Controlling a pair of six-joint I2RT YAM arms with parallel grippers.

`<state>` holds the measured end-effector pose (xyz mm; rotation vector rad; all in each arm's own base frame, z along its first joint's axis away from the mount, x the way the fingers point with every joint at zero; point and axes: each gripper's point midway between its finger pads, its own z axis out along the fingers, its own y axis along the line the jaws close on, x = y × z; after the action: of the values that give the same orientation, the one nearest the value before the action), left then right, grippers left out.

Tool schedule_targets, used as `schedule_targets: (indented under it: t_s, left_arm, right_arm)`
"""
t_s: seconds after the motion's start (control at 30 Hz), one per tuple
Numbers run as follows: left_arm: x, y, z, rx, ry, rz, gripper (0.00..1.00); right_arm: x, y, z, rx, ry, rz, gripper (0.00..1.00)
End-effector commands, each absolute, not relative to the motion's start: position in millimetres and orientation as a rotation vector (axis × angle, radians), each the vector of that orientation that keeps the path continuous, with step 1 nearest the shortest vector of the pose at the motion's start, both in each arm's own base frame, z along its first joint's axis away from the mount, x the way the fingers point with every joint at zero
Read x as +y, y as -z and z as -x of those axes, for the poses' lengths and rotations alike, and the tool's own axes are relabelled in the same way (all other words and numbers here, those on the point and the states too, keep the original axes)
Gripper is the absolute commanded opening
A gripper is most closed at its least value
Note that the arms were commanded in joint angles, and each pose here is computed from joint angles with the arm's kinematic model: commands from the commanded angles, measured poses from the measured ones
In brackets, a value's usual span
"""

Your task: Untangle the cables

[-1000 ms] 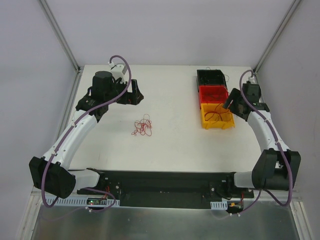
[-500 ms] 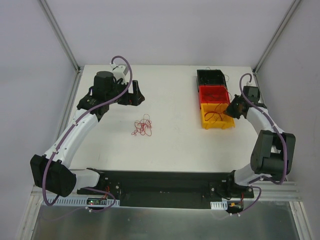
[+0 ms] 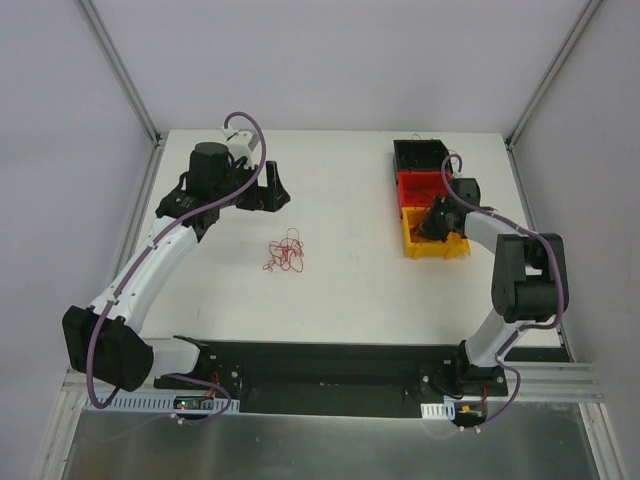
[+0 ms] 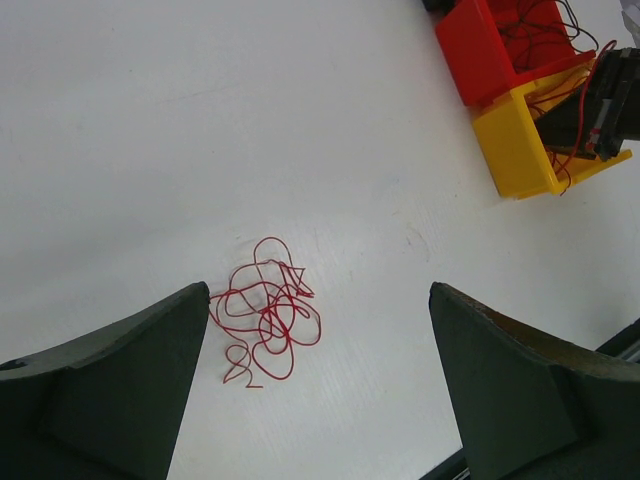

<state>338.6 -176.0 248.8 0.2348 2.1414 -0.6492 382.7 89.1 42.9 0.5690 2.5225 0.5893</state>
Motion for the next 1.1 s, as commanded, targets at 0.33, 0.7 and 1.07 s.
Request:
schedule_targets:
  t_s: [0.33, 0.7, 1.07]
  left_arm:
    - [-182.1, -250.3, -340.3, 2.150, 0.707, -0.223, 0.91]
    - [-173.3, -243.9, -340.8, 2.188, 0.710, -0.023, 0.90]
    - [-170.7, -135.0, -284.2, 2.429, 0.933, 0.179, 0.78]
  right_arm:
    - [56.3, -119.3, -376.7, 2.464, -0.283, -0.368, 0.31]
    - [46.6, -156.5, -343.7, 2.393, -0.195, -0.244, 0.63]
    - [304.1, -168.0, -327.9, 2.231, -0.969, 0.286, 0.71]
